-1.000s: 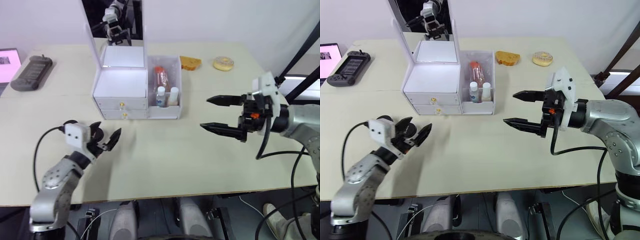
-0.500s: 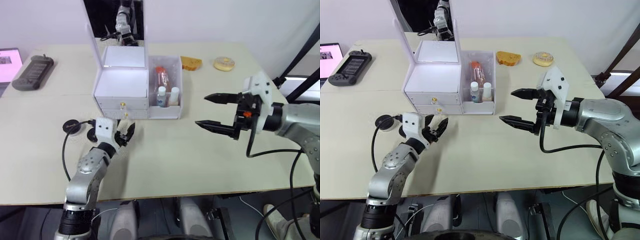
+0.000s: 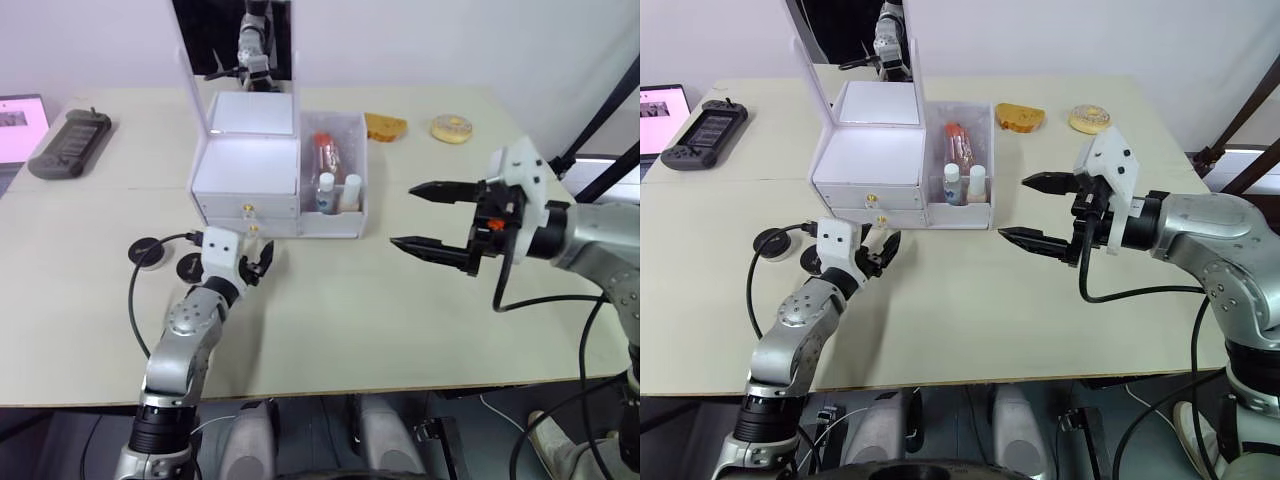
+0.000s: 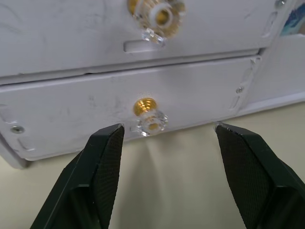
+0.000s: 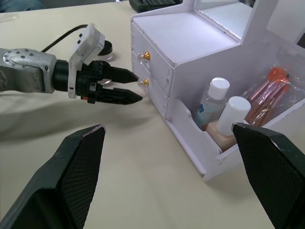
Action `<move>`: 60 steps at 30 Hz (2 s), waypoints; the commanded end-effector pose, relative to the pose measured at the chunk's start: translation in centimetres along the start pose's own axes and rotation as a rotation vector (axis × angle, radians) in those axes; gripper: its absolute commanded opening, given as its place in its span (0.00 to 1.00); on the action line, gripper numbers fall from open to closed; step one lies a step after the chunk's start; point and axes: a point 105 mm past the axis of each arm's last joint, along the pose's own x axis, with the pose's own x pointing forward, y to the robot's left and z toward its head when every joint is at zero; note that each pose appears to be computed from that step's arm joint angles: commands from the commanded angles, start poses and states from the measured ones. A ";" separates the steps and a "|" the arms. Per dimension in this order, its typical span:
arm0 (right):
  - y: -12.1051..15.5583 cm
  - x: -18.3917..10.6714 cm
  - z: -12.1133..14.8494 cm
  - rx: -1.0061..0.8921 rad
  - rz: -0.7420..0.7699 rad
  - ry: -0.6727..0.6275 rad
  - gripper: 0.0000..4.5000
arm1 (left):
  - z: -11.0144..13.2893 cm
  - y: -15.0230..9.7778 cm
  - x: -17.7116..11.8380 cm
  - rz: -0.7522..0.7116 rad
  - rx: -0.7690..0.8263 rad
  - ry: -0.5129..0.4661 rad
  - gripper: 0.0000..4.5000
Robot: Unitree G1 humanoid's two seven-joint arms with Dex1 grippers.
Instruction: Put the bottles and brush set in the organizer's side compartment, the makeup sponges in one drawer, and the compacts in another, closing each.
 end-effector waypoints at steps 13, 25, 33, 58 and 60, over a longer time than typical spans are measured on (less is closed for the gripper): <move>-0.2 -0.5 1.5 -0.071 -0.016 -0.023 1.00 | 1.7 -0.2 0.8 0.022 0.046 -0.078 0.07; 0.2 -0.2 1.2 -0.059 0.018 -0.017 1.00 | 1.1 -1.8 -2.4 -0.104 0.061 -0.055 0.07; 0.3 -0.2 1.2 -0.050 0.024 -0.011 1.00 | 1.0 -3.0 -4.3 -0.177 0.069 -0.035 0.07; 0.4 -0.3 1.7 -0.050 0.064 0.020 1.00 | 0.7 -3.1 -5.3 -0.036 0.017 -0.032 0.99; 0.3 -0.4 1.7 -0.048 0.074 0.035 1.00 | 0.5 -3.1 -5.2 -0.001 0.022 -0.033 0.99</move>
